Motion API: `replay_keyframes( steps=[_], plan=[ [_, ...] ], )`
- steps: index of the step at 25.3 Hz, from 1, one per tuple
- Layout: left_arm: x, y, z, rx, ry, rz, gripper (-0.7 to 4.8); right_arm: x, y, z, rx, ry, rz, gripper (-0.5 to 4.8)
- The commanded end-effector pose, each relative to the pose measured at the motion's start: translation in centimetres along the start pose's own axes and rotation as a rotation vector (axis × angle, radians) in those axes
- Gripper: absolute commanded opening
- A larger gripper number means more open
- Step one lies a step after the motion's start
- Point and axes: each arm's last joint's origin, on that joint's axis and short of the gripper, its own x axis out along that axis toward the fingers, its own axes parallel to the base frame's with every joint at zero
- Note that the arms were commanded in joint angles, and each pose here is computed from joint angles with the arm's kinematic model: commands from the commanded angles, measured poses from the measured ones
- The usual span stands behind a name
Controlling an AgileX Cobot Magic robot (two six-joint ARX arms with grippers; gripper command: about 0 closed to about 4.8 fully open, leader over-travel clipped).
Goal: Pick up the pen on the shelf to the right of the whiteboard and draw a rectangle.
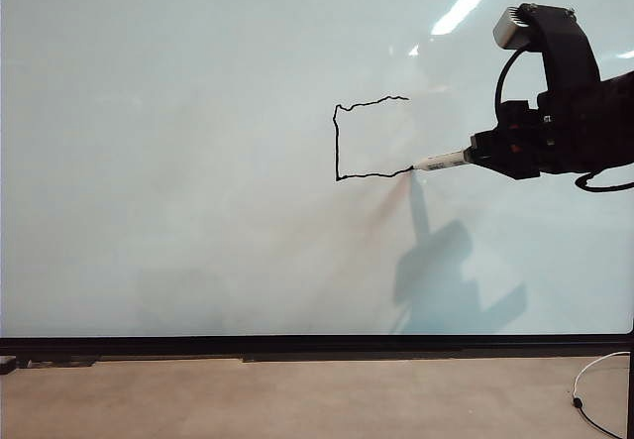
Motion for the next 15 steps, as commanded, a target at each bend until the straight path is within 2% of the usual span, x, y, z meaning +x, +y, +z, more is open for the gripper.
replay_keyframes(
  steps=[1, 11, 13, 15],
  plan=[
    [0.0, 0.0, 0.2, 0.005, -0.009, -0.004, -0.04, 0.0, -0.2, 0.4, -0.002, -0.033, -0.024, -0.05],
    [0.0, 0.0, 0.2, 0.005, -0.009, -0.004, -0.04, -2.6, 0.7, 0.1, -0.006, -0.05, 0.004, -0.05],
    [0.0, 0.0, 0.2, 0.005, -0.009, -0.004, -0.05, -2.8, 1.0, 0.5, -0.044, -0.058, 0.015, -0.05],
    [0.0, 0.0, 0.2, 0.005, -0.01, -0.004, -0.04, -2.6, 1.7, 1.3, -0.149, -0.011, 0.028, -0.05]
  ],
)
